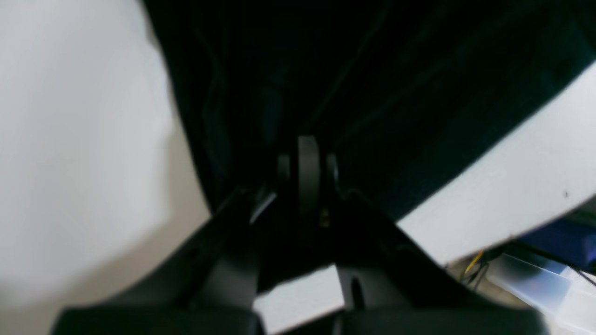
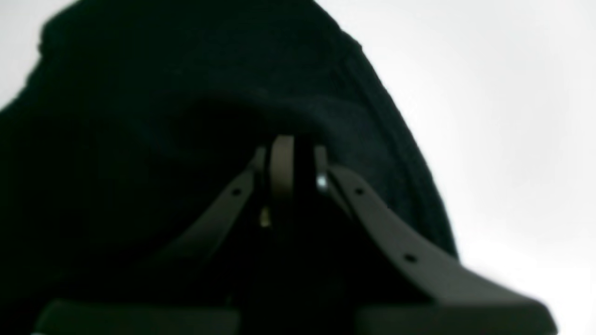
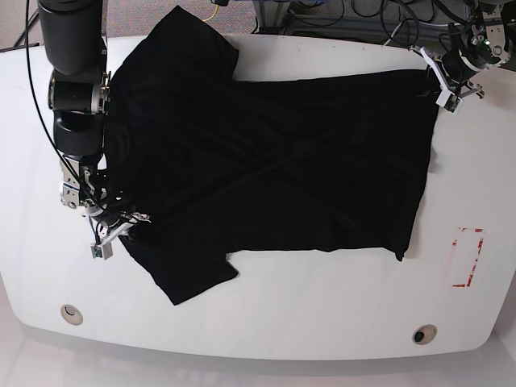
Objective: Layout the t-shirt on the table in an organized manner, then fold the t-shirt properly
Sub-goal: 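Grasp the shirt's side edge with the right gripper and pull it outward, then release the shirt and raise both grippers toward the shirt's shoulders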
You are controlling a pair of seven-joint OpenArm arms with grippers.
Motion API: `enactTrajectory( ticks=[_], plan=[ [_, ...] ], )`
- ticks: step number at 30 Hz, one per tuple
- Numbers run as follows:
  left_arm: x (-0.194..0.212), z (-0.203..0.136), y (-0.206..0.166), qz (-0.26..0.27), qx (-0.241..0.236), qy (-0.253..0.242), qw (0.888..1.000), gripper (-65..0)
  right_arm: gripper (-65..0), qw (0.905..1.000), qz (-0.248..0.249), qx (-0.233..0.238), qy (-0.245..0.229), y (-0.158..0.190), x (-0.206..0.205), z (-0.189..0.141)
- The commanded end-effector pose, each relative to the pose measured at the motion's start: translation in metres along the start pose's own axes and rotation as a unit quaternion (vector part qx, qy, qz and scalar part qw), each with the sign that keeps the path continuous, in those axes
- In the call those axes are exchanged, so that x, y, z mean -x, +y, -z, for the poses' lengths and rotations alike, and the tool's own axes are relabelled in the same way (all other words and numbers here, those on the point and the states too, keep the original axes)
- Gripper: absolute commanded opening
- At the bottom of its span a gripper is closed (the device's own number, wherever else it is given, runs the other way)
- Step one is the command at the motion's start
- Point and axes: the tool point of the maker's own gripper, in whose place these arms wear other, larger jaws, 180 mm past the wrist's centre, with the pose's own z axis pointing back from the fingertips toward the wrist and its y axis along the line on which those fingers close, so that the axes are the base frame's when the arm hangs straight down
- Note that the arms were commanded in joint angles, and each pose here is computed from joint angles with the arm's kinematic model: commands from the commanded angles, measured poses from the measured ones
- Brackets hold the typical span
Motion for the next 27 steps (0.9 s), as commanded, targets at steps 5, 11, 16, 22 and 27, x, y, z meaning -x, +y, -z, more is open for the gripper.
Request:
enactTrajectory(
  ticks=[5, 11, 16, 22, 27],
  plan=[
    [0.042, -0.018, 0.026, 0.025, -0.053, 0.112, 0.992, -65.0, -59.0, 0.9994, -0.010, 0.030, -0.010, -0.016, -0.024, -0.006],
    [0.018, -0.020, 0.030, 0.042, -0.064, 0.085, 0.993, -65.0, -58.7, 0.9996, -0.020, -0.009, -0.020, 0.018, -0.036, 0.004],
    [-0.006, -0.018, 0.033, 0.057, -0.072, 0.058, 0.994, -65.0, -58.7, 0.9991, -0.027, -0.027, -0.020, 0.040, -0.041, 0.009],
    [-0.041, -0.019, 0.040, 0.077, -0.088, 0.026, 0.993, -64.0, -58.2, 0.9981, -0.036, -0.038, -0.034, 0.053, -0.053, 0.009],
    [-0.079, -0.023, 0.044, 0.078, -0.103, 0.003, 0.992, -55.0, -48.8, 0.9975, -0.047, -0.041, -0.033, 0.058, -0.062, 0.006]
  ],
)
